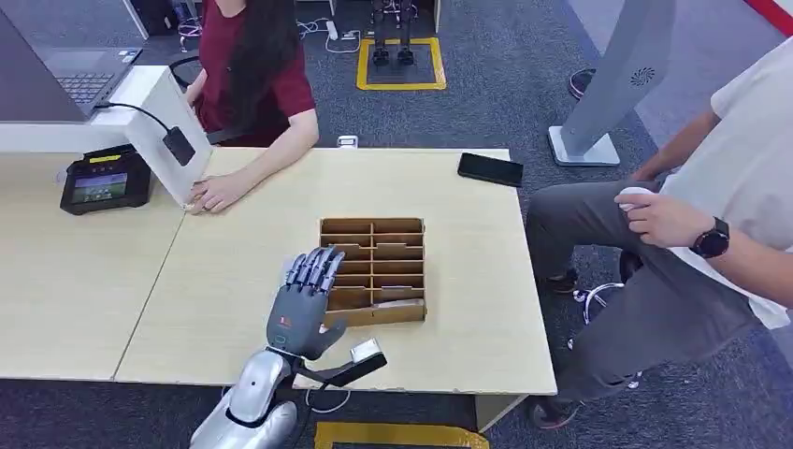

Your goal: Pass the card to the sensor for recognition and then transmit it.

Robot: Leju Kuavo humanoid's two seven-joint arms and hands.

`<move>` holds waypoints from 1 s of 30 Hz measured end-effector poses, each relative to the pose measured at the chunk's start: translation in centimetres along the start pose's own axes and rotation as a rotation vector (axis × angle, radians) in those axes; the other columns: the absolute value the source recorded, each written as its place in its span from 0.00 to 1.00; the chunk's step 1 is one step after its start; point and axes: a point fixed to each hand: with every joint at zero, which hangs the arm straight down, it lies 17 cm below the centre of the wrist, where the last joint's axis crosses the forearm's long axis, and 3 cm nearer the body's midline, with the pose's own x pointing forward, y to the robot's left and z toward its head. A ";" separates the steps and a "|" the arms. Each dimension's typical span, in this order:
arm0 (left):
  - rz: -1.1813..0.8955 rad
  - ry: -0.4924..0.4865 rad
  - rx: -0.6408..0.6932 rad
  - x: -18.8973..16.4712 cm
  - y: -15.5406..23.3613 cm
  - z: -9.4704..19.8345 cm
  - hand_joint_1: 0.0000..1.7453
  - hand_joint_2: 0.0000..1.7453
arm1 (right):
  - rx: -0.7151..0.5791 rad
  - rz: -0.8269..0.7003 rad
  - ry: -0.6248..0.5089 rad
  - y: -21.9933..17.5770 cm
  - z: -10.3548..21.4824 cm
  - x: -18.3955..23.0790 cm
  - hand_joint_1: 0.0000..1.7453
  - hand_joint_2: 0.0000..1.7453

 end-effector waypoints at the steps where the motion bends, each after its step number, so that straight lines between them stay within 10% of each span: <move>1: 0.000 0.000 -0.002 0.0 -0.1 0.0 0.00 1.00 | 0.000 0.000 0.000 0.0 0.0 0.0 0.00 1.00; 30: 0.005 0.009 -0.076 -0.3 -1.9 0.6 0.00 1.00 | 0.002 0.001 -0.001 0.0 0.0 -0.1 0.00 1.00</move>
